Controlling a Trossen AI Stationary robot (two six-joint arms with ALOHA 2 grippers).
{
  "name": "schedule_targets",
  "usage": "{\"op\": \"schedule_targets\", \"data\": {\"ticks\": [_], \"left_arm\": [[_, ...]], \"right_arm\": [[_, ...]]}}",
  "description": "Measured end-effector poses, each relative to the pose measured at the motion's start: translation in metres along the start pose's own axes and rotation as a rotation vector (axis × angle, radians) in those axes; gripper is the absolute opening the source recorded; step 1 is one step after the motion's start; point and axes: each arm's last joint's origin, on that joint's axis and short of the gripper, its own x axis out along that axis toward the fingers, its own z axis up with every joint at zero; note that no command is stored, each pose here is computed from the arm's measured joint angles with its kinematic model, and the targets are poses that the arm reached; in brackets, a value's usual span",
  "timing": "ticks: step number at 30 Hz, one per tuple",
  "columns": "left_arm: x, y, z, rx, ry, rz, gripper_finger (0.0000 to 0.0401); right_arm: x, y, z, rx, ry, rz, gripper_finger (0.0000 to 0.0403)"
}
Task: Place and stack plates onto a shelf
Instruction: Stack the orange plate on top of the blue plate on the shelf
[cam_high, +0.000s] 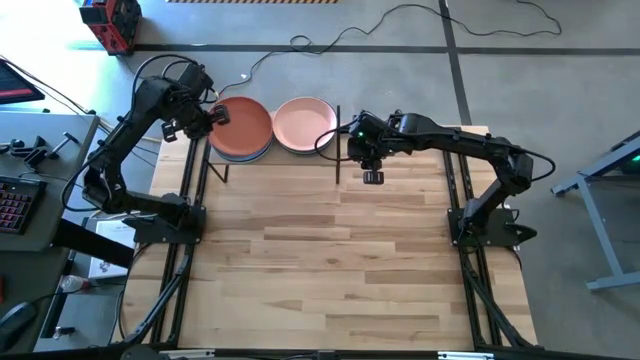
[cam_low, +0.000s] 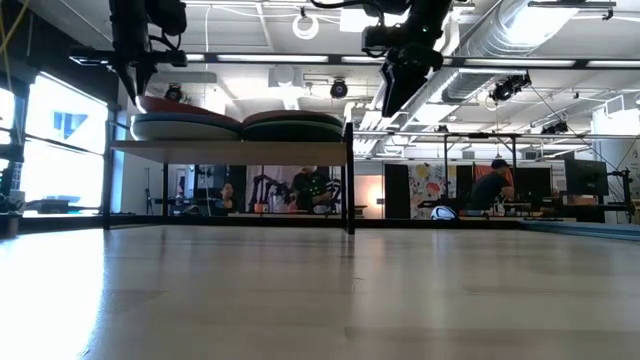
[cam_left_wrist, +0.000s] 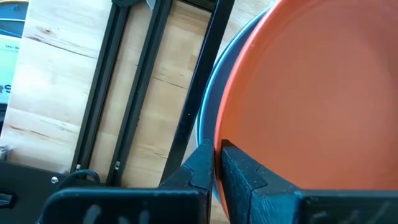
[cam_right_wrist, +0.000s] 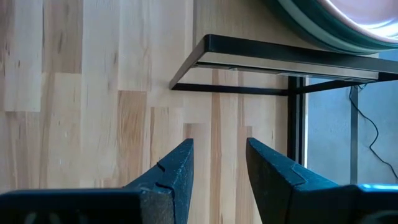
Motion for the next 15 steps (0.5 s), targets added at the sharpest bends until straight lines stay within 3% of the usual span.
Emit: {"op": "schedule_targets", "data": {"ticks": [15], "left_arm": [[-0.0001, 0.0004, -0.0025, 0.061, 0.052, -0.023, 0.0061]], "right_arm": [[0.0, 0.0, 0.0, 0.0, 0.0, 0.0, 0.0124]]}}
